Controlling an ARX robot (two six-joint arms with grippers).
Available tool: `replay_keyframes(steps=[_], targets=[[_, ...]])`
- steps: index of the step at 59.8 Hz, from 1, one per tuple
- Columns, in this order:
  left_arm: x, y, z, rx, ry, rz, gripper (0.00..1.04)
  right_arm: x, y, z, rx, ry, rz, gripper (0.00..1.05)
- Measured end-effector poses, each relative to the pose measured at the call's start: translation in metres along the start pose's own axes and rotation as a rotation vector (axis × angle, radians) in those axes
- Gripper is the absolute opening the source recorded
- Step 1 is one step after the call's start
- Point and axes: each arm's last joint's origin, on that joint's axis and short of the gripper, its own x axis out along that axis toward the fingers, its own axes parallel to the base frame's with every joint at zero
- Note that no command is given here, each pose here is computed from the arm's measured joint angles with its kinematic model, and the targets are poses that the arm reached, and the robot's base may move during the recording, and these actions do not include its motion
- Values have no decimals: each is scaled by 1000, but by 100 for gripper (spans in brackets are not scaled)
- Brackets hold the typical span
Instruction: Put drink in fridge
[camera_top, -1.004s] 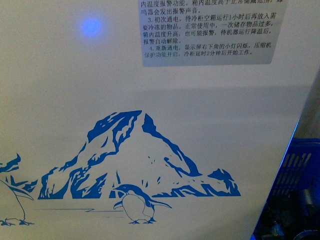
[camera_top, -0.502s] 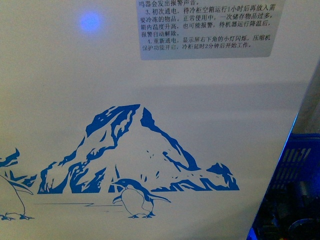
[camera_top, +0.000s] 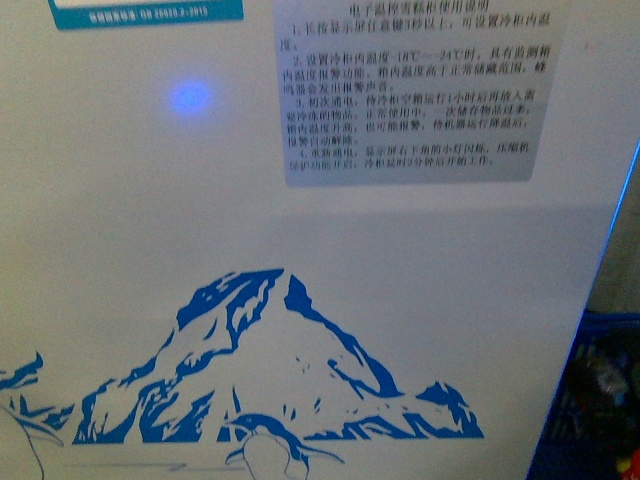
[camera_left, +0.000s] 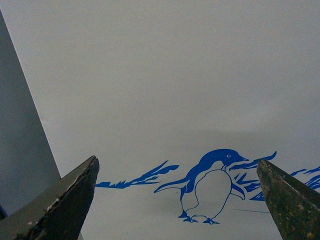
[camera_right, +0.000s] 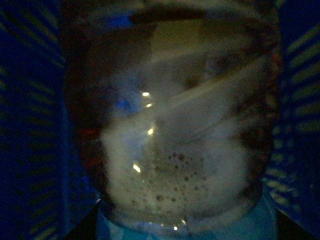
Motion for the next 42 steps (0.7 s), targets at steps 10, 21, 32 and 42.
replay_keyframes(steps=[10, 21, 32, 42], targets=[[0, 0, 0, 0, 0, 0, 97, -114, 4, 65, 38, -234, 64, 40], [0, 0, 0, 0, 0, 0, 97, -219, 14, 80, 64, -419, 110, 40], [0, 0, 0, 0, 0, 0, 97, -298, 22, 72, 75, -633, 95, 40], [0, 0, 0, 0, 0, 0, 97, -374, 28, 43, 82, -871, 14, 40]])
